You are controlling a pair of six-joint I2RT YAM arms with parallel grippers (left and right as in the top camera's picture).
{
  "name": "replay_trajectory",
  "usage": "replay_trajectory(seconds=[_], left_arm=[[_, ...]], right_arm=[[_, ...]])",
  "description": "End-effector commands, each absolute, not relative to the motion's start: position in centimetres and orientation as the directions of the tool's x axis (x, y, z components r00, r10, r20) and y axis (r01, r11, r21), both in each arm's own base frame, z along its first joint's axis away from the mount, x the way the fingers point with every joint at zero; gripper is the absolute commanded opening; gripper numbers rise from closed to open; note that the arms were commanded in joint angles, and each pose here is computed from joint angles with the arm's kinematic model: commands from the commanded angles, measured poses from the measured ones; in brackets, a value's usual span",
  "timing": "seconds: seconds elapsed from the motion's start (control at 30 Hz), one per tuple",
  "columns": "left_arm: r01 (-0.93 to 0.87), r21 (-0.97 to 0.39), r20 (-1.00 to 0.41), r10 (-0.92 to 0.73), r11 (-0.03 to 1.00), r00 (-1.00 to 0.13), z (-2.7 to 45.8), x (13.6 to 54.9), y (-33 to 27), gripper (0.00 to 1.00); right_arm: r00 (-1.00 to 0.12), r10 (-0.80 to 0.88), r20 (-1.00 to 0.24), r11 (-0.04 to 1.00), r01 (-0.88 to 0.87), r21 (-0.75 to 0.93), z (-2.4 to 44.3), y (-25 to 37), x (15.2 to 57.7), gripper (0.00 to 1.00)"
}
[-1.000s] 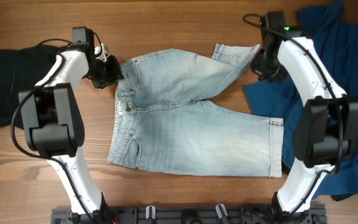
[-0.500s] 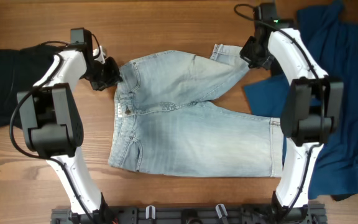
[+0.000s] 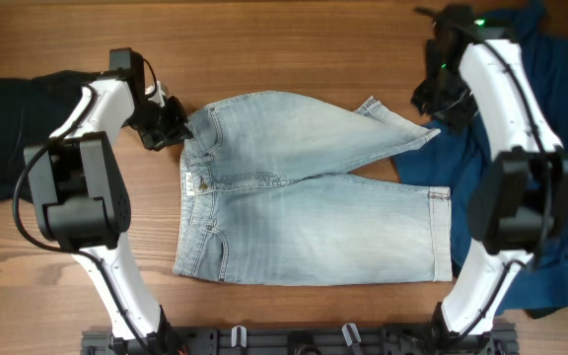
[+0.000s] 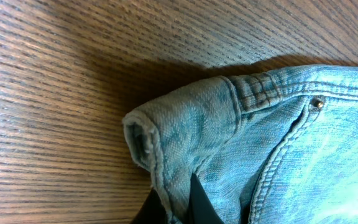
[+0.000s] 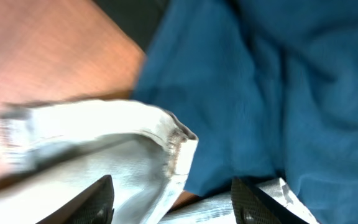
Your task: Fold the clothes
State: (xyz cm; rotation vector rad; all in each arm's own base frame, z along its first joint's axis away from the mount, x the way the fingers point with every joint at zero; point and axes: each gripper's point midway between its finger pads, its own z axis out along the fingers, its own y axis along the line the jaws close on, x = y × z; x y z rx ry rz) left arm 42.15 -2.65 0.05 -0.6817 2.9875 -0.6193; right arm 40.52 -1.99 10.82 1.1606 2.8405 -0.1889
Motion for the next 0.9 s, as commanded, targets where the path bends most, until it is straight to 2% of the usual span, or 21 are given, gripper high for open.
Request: replay_trajectory(seconds=[0.0,0.07,0.1,0.13,0.2,0.3,0.43,0.47,0.5,0.53,0.6,0.67,0.77,0.87], left_arm=[[-0.455,-0.304,0.115,-0.442,0.837,-0.89,-1.9,40.6,-1.3,0.04],[-0.455,-0.305,0.114,-0.442,0.837,-0.89,-1.9,40.6,-1.3,0.04],[-0.455,-0.305,0.114,-0.442,0.837,-0.89,-1.9,40.7,-1.3,0.04],[-0.455,-0.305,0.113,-0.442,0.837,-0.89,-1.9,40.7,-1.3,0.04],[-0.454,-0.306,0.113,-0.442,0.837,-0.89,-1.9,40.7,-1.3,0.04],[-0.454,-0.306,0.112,-0.442,0.837,-0.89,-1.9,40.7,-1.3,0.04],[-0.454,-0.306,0.112,-0.442,0.837,-0.89,-1.9,40.7,-1.3,0.04],[-0.454,-0.306,0.112,-0.442,0.837,-0.89,-1.9,40.7,-1.3,0.04],[-0.453,-0.307,0.109,-0.442,0.837,-0.89,-1.9,40.8,-1.3,0.04],[-0.453,-0.307,0.108,-0.442,0.837,-0.89,-1.9,40.8,-1.3,0.04],[-0.453,-0.307,0.108,-0.442,0.837,-0.89,-1.9,40.8,-1.3,0.04],[-0.453,-0.307,0.108,-0.442,0.837,-0.89,-1.9,40.8,-1.3,0.04],[-0.453,-0.307,0.108,-0.442,0.837,-0.89,-1.9,40.8,-1.3,0.04],[-0.452,-0.309,0.105,-0.442,0.837,-0.891,-1.9,40.9,-1.3,0.04]], right_arm=[[-0.773,0.57,-0.276,0.819,0.561,0.12,17.0,-1.2,44.4,0.51],[-0.873,0.376,-0.312,0.913,0.292,0.283,17.4,3.0,47.4,0.39],[-0.9,0.316,-0.298,0.919,0.214,0.33,16.4,4.5,48.0,0.32],[-0.91,0.312,-0.274,0.919,0.216,0.329,15.3,4.7,48.1,0.32],[-0.944,0.266,-0.195,0.928,0.197,0.316,10.3,5.5,48.6,0.55],[-0.977,0.19,-0.099,0.949,0.157,0.272,3.1,7.1,48.6,0.61],[-0.978,0.197,-0.062,0.954,0.177,0.243,-1.1,7.9,48.8,0.6],[-0.98,0.188,-0.062,0.956,0.168,0.242,-1.3,8.2,48.8,0.48],[-0.98,0.187,-0.065,0.956,0.166,0.243,-1.2,8.3,48.8,0.15],[-0.98,0.188,-0.063,0.956,0.167,0.243,-1.2,8.3,48.8,0.04],[-0.978,0.199,-0.064,0.957,0.18,0.226,-1.3,7.8,48.8,0.04],[-0.949,0.294,-0.114,0.946,0.272,0.178,-0.5,6.3,50.0,0.04],[-0.852,0.447,-0.273,0.889,0.389,0.242,4.4,3.8,54.5,0.04],[-0.784,0.493,-0.376,0.865,0.395,0.31,8.2,2.1,57.0,0.06]])
